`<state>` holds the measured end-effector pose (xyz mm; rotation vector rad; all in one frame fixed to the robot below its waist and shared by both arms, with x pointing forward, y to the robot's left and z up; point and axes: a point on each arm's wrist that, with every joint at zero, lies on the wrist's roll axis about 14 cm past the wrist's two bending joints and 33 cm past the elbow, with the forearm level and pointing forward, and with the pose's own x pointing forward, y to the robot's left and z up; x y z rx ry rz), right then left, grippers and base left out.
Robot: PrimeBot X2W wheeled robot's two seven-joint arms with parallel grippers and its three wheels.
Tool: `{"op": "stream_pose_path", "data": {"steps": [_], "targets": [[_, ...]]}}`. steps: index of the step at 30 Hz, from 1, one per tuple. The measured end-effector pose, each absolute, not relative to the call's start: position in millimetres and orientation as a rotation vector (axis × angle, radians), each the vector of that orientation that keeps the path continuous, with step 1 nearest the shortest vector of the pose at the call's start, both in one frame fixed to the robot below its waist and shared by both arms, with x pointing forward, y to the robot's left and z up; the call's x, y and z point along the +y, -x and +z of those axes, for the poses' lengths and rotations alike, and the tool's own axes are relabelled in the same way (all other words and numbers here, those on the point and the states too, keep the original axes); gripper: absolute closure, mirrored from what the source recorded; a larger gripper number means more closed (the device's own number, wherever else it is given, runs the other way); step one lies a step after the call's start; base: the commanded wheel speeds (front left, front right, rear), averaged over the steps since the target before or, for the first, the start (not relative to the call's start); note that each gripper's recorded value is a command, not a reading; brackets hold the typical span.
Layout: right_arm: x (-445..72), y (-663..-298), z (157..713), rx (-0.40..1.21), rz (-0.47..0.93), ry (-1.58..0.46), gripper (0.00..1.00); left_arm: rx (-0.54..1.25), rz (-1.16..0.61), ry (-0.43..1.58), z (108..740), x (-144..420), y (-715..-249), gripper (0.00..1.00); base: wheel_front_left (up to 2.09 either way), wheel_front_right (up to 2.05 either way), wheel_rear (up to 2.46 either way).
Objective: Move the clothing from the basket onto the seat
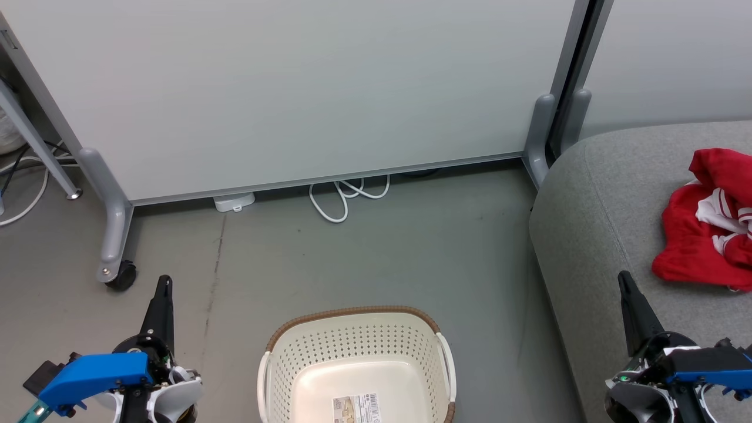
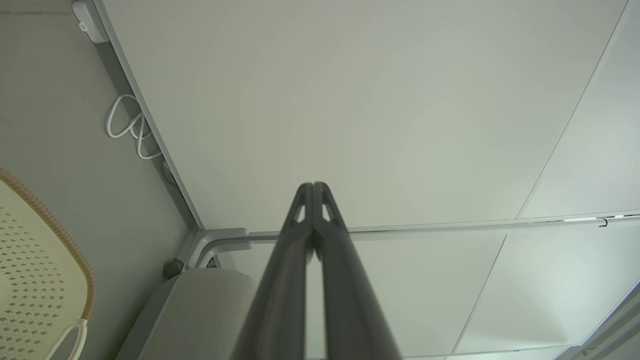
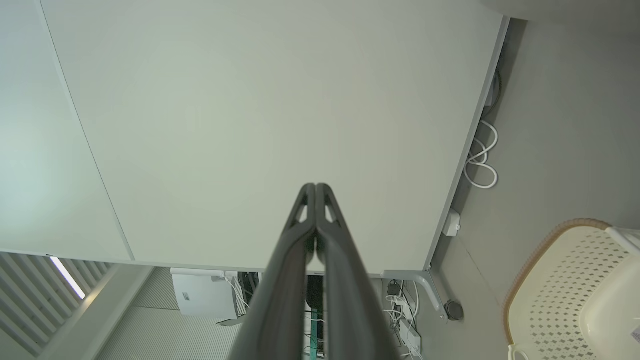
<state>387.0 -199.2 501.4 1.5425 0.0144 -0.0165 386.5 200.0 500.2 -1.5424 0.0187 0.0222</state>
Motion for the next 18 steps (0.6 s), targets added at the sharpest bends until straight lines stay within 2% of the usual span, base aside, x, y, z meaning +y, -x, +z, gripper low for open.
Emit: {"op": "stream_pose_path", "data": {"steps": [18], "targets": [[-199.3, -386.9, 503.2, 0.011, -0.009, -1.576, 1.0, 0.01, 0.01, 1.575, 503.6, 199.9, -387.5, 1.0, 0.0, 0.0, 0.0]]}}
